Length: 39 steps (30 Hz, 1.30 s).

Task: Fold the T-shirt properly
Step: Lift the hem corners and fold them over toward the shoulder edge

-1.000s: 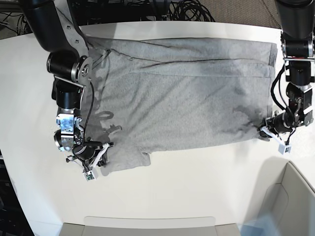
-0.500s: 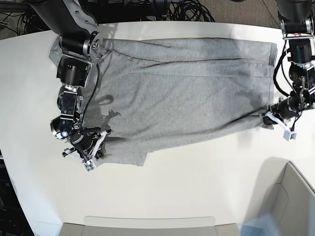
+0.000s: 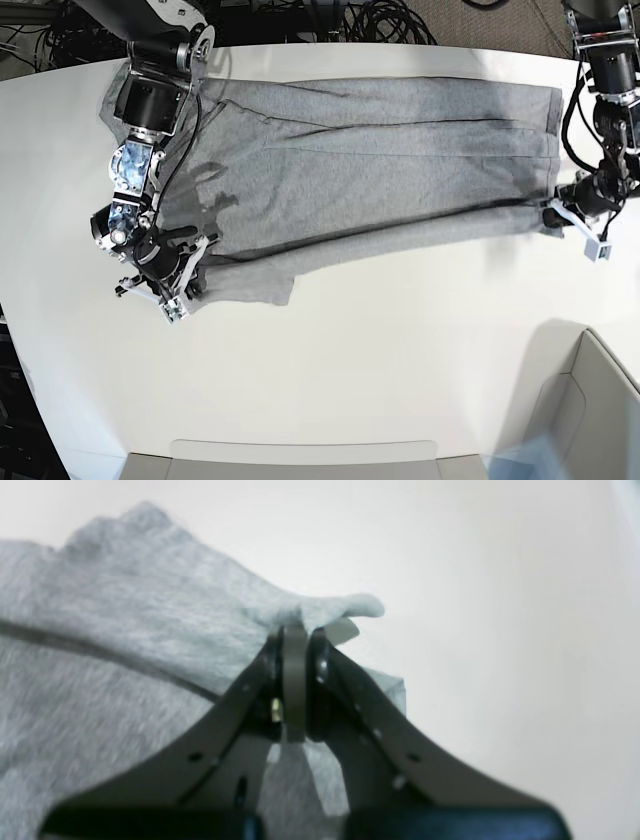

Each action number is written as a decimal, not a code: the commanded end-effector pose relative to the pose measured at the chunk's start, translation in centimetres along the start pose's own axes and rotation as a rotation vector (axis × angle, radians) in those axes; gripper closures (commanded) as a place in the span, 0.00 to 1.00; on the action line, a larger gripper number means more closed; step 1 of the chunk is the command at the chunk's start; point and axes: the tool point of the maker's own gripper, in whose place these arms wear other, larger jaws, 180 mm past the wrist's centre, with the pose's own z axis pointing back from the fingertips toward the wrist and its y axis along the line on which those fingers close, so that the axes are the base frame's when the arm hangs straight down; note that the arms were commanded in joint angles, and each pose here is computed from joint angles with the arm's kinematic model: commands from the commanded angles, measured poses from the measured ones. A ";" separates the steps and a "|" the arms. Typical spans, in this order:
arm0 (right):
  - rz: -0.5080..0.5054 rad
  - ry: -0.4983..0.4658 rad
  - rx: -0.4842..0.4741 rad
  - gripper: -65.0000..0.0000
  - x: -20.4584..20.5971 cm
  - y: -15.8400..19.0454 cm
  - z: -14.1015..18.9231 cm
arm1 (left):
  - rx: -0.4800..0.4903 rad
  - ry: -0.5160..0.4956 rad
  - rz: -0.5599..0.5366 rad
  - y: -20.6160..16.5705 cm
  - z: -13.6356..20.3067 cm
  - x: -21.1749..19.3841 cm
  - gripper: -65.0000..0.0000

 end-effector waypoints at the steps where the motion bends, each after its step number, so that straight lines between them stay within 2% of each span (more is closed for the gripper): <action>1: 0.017 -0.057 -0.014 1.00 1.9 -0.8 0.6 | 0.018 -0.053 -0.017 0.7 1.0 2.0 1.00; 11: 0.040 -0.032 -0.036 1.00 -0.7 0.4 2.7 | 0.022 0.004 -0.035 0.7 1.2 -1.2 1.00; 15: 0.051 -0.022 -0.043 1.00 -1.6 0.8 3.6 | 0.042 -0.030 -0.048 1.0 2.9 -1.3 1.00; 21: 0.048 -0.005 -0.042 1.00 -2.8 1.3 4.1 | 0.073 -0.024 -0.041 1.9 5.0 -1.2 1.00; 25: -0.006 -0.037 -0.081 1.00 -2.5 0.0 5.1 | 0.071 -0.020 -0.054 1.6 5.1 -1.3 1.00; 30: -0.015 0.045 -0.160 1.00 -3.1 -2.2 7.0 | 0.072 -0.007 -0.080 1.2 5.5 -2.2 1.00; 39: 0.002 0.063 -0.174 1.00 -4.1 -1.6 8.4 | 0.071 0.048 -0.087 1.1 5.8 -4.9 1.00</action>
